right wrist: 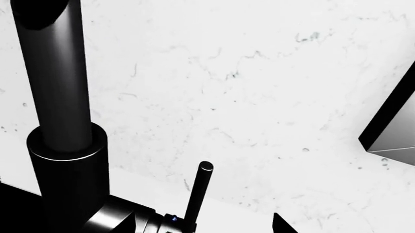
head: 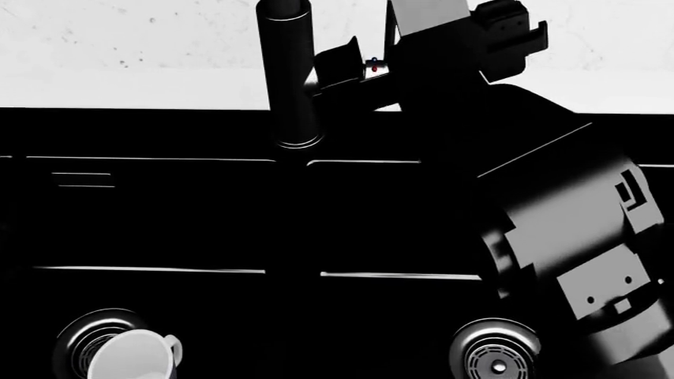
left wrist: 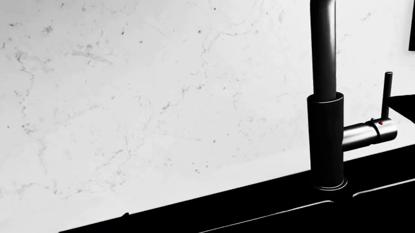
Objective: Turn on the sink faucet.
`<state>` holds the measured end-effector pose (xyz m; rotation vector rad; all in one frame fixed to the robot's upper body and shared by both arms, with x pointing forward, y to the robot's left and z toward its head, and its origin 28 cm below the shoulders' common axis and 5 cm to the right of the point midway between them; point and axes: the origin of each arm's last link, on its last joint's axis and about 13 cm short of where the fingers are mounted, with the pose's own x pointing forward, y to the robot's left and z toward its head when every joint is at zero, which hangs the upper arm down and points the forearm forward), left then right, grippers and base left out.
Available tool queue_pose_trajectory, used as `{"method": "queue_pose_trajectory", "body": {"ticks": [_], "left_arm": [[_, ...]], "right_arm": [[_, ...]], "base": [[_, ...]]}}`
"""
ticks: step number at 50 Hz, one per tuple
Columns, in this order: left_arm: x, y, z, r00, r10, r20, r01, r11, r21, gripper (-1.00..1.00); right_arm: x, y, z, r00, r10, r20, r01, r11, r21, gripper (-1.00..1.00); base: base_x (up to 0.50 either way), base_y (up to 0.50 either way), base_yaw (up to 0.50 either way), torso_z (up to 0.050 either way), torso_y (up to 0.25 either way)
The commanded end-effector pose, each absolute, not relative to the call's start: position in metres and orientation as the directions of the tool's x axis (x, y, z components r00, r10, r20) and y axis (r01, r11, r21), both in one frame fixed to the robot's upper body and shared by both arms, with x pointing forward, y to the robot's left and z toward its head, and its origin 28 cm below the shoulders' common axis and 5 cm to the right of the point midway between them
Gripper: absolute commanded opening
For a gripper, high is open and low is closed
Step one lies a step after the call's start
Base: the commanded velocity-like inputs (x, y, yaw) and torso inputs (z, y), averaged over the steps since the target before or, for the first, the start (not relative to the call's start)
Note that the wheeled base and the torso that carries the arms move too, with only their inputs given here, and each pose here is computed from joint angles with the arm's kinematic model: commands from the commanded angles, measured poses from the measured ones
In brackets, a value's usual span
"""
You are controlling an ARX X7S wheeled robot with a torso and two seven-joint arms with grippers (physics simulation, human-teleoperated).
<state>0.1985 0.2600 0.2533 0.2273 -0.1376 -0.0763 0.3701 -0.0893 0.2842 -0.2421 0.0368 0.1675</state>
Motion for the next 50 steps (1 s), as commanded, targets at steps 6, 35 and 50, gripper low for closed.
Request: {"method": "queue_pose_trajectory", "body": {"ticks": [6, 35, 50], "left_arm": [[0.194, 0.259, 0.252, 0.986, -0.104, 0.13, 0.073, 0.972, 0.224, 1.0], [0.196, 0.259, 0.239, 0.989, -0.115, 0.094, 0.091, 0.969, 0.23, 1.0], [0.196, 0.259, 0.237, 0.989, -0.113, 0.091, 0.09, 0.97, 0.226, 1.0]], "right_arm": [[0.382, -0.087, 0.295, 0.987, 0.154, -0.041, -0.159, 0.96, -0.228, 1.0], [0.388, -0.123, 0.291, 0.999, 0.023, -0.025, -0.027, 0.987, -0.156, 1.0], [0.374, -0.147, 0.28, 0.999, -0.034, -0.013, 0.033, 0.997, -0.064, 1.0]], "base": [[0.0, 0.0, 0.0, 0.0, 0.0], [0.0, 0.0, 0.0, 0.0, 0.0], [0.0, 0.0, 0.0, 0.0, 0.0]]}}
